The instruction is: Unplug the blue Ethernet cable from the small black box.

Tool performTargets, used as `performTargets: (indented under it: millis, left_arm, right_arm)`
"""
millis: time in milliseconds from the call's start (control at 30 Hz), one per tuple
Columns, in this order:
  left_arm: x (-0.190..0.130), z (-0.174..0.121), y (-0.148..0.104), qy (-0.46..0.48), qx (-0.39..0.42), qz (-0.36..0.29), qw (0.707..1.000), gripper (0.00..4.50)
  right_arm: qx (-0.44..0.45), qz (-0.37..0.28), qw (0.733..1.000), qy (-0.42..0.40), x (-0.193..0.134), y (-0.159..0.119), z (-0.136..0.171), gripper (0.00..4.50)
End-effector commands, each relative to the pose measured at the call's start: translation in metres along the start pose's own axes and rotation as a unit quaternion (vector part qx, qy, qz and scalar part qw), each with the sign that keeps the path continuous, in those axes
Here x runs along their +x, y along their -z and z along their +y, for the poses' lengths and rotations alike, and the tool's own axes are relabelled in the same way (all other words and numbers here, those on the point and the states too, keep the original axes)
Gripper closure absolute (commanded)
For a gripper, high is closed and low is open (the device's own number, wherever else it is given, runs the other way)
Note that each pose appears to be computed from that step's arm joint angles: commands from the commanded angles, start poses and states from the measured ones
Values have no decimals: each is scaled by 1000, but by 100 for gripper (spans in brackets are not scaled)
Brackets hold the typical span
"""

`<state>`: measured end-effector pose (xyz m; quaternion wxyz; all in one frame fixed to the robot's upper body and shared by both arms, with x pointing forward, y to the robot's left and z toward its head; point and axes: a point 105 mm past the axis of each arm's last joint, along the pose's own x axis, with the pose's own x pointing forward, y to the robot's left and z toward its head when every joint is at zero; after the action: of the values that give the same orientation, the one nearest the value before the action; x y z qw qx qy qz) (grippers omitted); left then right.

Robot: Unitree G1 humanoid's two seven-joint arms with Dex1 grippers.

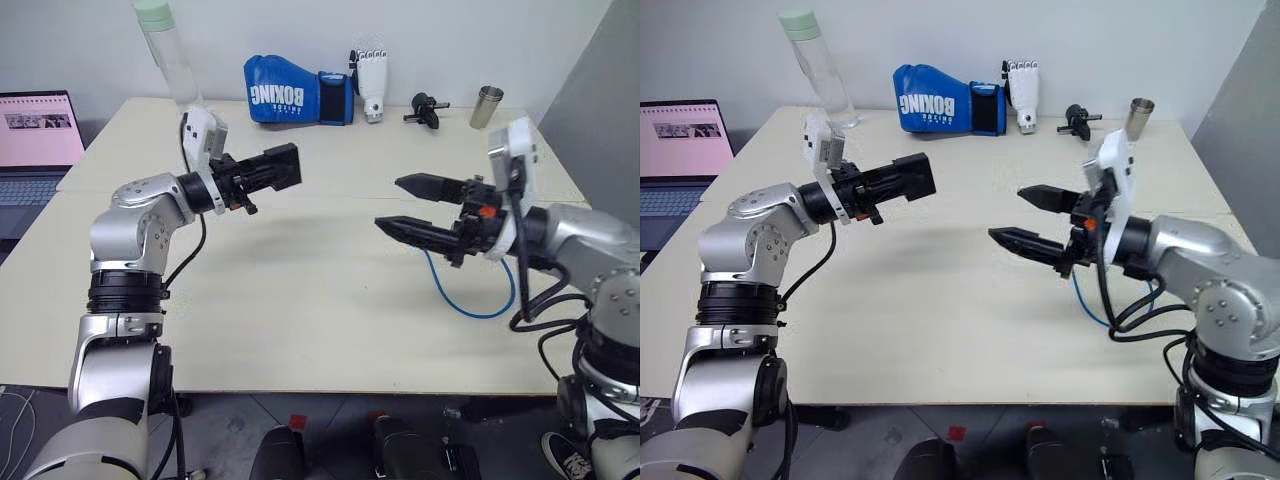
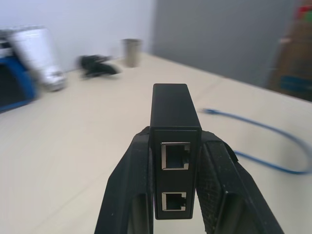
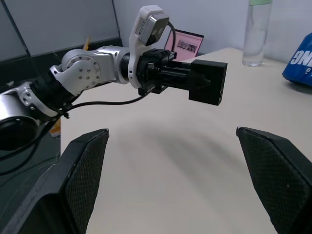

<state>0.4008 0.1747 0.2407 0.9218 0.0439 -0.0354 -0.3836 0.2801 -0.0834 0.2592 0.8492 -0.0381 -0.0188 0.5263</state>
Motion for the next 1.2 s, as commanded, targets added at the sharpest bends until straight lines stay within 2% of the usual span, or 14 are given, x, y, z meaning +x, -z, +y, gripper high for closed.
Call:
performTargets:
  millis: [33, 167, 233, 433, 500, 633, 800, 967, 1033, 1200]
  left_arm:
    - [-6, 30, 13, -137, 29, -3, 990, 371]
    - [-11, 45, 40, -216, 30, 7, 976, 371]
    - [-16, 52, 62, -260, 26, 15, 965, 371]
    - [-20, 57, 103, -307, 6, 33, 951, 371]
    - [-20, 57, 111, -312, 1, 38, 949, 301]
    - [-19, 57, 123, -315, -20, 45, 948, 242]
    - [-19, 54, 128, -304, -26, 48, 951, 133]
    - [-24, 57, 114, -287, -17, 44, 957, 20]
    - [-31, 58, 101, -267, -1, 48, 962, 2]
    - [-55, 52, 68, -195, 18, 84, 977, 2]
  right_arm:
    - [-41, -2, 999, 34, 7, 7, -3, 6]
    - [-39, -5, 998, 40, 12, 17, -5, 6]
    - [-33, -4, 998, 44, 13, 25, -7, 6]
    - [-22, -3, 999, 43, 15, 37, -5, 6]
    - [-19, -1, 999, 43, 16, 40, -5, 0]
    - [-19, 2, 999, 47, 15, 42, -6, 0]
    - [-19, 6, 998, 52, 12, 44, -6, 0]
    - [-17, 16, 998, 53, 6, 48, -4, 0]
    - [-17, 29, 998, 59, 0, 50, -4, 0]
    - [-1, 81, 992, 92, -27, 55, -12, 0]
